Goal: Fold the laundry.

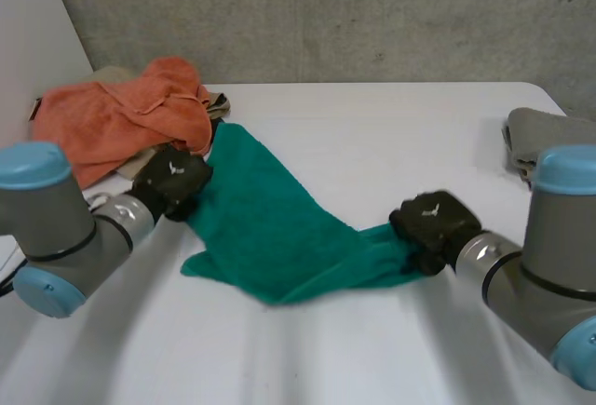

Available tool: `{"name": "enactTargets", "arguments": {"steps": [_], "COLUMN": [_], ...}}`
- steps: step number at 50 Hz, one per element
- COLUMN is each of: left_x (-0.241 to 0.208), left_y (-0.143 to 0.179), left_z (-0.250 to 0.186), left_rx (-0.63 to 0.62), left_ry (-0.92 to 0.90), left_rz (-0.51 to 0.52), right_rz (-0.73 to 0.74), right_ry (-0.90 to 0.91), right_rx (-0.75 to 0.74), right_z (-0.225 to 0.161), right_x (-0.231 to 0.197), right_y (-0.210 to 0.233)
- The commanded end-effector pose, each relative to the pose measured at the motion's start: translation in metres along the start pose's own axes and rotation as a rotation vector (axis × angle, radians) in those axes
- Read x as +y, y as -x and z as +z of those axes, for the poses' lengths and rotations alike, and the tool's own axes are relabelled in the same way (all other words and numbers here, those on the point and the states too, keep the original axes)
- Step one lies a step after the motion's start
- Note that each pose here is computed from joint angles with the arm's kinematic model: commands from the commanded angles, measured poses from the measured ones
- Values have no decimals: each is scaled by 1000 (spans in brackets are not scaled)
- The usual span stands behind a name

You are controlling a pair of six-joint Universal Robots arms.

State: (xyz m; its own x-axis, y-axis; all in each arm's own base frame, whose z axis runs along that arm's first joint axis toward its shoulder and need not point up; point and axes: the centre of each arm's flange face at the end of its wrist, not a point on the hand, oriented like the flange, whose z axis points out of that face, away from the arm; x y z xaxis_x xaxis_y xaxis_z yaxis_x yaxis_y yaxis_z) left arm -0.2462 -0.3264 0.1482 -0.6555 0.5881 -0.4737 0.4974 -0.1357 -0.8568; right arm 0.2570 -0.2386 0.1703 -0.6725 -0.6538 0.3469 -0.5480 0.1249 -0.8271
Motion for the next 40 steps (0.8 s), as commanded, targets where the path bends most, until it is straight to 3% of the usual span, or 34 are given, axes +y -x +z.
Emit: {"name": "enactTargets", "arguments": {"steps": [1, 7, 14, 16, 21, 25, 28, 32, 35, 40], "left_x": [-88, -152, -147, -139, -100, -95, -111, -168, -200, -239], "left_y": [38, 71, 57, 54, 44, 61, 81, 95, 110, 134], "left_z": [-39, -87, -104, -100, -65, -25, 2, 13, 9, -13], "left_rx": [-119, -210, -155, -148, -111, -188, -288, -355, -406, -466], "left_ry": [-220, -412, -339, -302, -179, -186, -254, -463, -648, -926], "left_rz": [-134, -226, -316, -331, -384, -355, -324, -299, -302, -382], "right_rz": [-137, -207, -221, -231, -264, -263, -266, -250, -238, -240], "right_ry": [-189, -325, -226, -188, -82, -87, -232, -498, -677, -805], "right_rx": [135, 247, 225, 207, 166, 235, 412, 637, 739, 787], "right_z": [-44, -89, -105, -101, -47, -13, 1, -6, -6, -26], "right_x": [-65, -119, -128, -124, -105, -109, -143, -190, -207, -222], "right_y": [-27, -52, -66, -66, -72, -88, -114, -145, -159, -159]}}
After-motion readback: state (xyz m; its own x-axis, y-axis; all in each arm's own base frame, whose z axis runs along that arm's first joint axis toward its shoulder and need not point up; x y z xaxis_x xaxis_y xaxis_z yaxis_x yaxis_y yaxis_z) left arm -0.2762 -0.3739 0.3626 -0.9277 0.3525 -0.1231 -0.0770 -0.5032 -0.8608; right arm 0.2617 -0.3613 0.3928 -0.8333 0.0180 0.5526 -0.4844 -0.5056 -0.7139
